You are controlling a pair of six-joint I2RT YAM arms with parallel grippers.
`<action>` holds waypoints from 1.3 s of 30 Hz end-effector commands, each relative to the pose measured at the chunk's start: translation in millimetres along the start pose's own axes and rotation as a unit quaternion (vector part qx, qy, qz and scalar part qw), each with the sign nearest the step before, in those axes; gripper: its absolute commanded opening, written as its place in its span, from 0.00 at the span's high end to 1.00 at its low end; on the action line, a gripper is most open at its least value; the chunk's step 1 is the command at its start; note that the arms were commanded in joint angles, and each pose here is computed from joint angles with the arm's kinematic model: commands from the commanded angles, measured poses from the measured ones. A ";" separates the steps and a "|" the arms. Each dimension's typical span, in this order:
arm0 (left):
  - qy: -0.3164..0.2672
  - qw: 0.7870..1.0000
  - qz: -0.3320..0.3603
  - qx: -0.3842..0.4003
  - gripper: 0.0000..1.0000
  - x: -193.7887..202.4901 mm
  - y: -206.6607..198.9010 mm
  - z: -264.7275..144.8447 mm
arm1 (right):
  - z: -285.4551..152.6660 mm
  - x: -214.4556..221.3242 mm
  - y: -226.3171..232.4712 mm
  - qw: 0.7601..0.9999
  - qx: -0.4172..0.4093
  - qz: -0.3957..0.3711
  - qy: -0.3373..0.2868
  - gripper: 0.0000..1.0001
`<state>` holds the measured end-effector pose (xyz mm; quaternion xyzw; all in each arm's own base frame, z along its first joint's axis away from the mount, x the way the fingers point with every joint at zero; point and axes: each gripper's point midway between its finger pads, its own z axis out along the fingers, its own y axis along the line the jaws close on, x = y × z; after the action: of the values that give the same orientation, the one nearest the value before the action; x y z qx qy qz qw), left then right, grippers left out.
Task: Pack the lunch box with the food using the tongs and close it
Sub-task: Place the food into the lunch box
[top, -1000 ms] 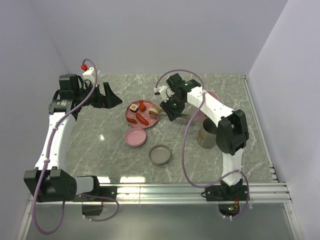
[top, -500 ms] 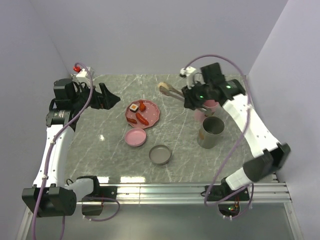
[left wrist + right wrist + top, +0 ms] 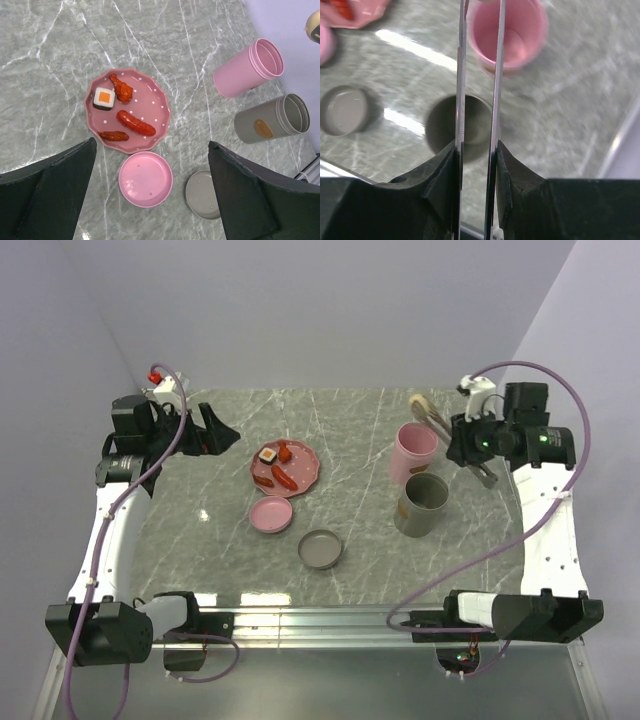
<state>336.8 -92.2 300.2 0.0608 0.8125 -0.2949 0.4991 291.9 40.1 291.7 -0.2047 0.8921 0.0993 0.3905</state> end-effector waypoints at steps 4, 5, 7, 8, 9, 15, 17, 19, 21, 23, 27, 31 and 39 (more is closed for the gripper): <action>-0.032 0.999 0.014 0.016 0.01 -22.6 -11.3 -3.7 | 1.7 30.6 -41.5 0.998 0.026 0.036 0.044 0.63; -0.031 0.999 0.015 0.016 0.01 -22.5 -11.8 -4.1 | 2.9 32.5 -44.3 0.998 0.027 0.038 0.048 0.63; -0.029 0.999 0.017 0.017 0.01 -21.7 -11.7 -3.8 | 7.0 36.5 -47.1 0.997 0.023 0.045 0.056 0.63; -0.028 0.999 0.017 0.016 0.01 -21.5 -11.4 -3.8 | 8.1 36.2 -45.6 0.997 0.017 0.044 0.055 0.63; -0.027 0.999 0.018 0.014 0.01 -20.5 -10.0 -3.2 | 9.3 37.4 -44.9 0.997 0.013 0.046 0.056 0.63; -0.025 0.999 0.019 0.022 0.01 -17.2 -11.8 -2.9 | 23.3 49.4 -44.5 0.996 -0.003 0.056 0.074 0.61; -0.026 0.999 0.021 0.022 0.00 -17.6 -11.5 -2.8 | 25.3 51.0 -43.3 0.995 -0.008 0.058 0.077 0.59; -0.022 0.999 0.020 0.020 0.01 -16.8 -10.3 -1.9 | 25.5 49.6 -42.6 0.995 -0.012 0.060 0.075 0.57; -0.020 0.999 0.022 0.020 0.01 -16.4 -9.8 -1.4 | 25.4 47.8 -41.9 0.995 -0.014 0.061 0.075 0.55; -0.017 0.999 0.020 0.021 0.01 -15.4 -8.4 0.6 | 26.7 47.7 -43.2 0.995 -0.013 0.063 0.078 0.53; -0.015 0.999 0.015 0.023 0.00 -15.7 -8.2 2.8 | 27.7 47.4 -43.0 0.995 -0.015 0.064 0.077 0.50; -0.014 1.000 0.014 0.023 0.00 -16.4 -7.5 4.1 | 26.1 40.1 -42.7 0.995 -0.018 0.064 0.070 0.49; -0.012 1.000 0.010 0.020 0.01 -16.3 -5.2 5.3 | 26.6 20.6 -38.4 0.997 -0.014 0.052 0.059 0.44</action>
<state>343.7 -94.5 292.5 0.0573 0.8164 -0.3051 0.4869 303.4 4.0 238.0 -0.1614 0.9316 0.1265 0.3002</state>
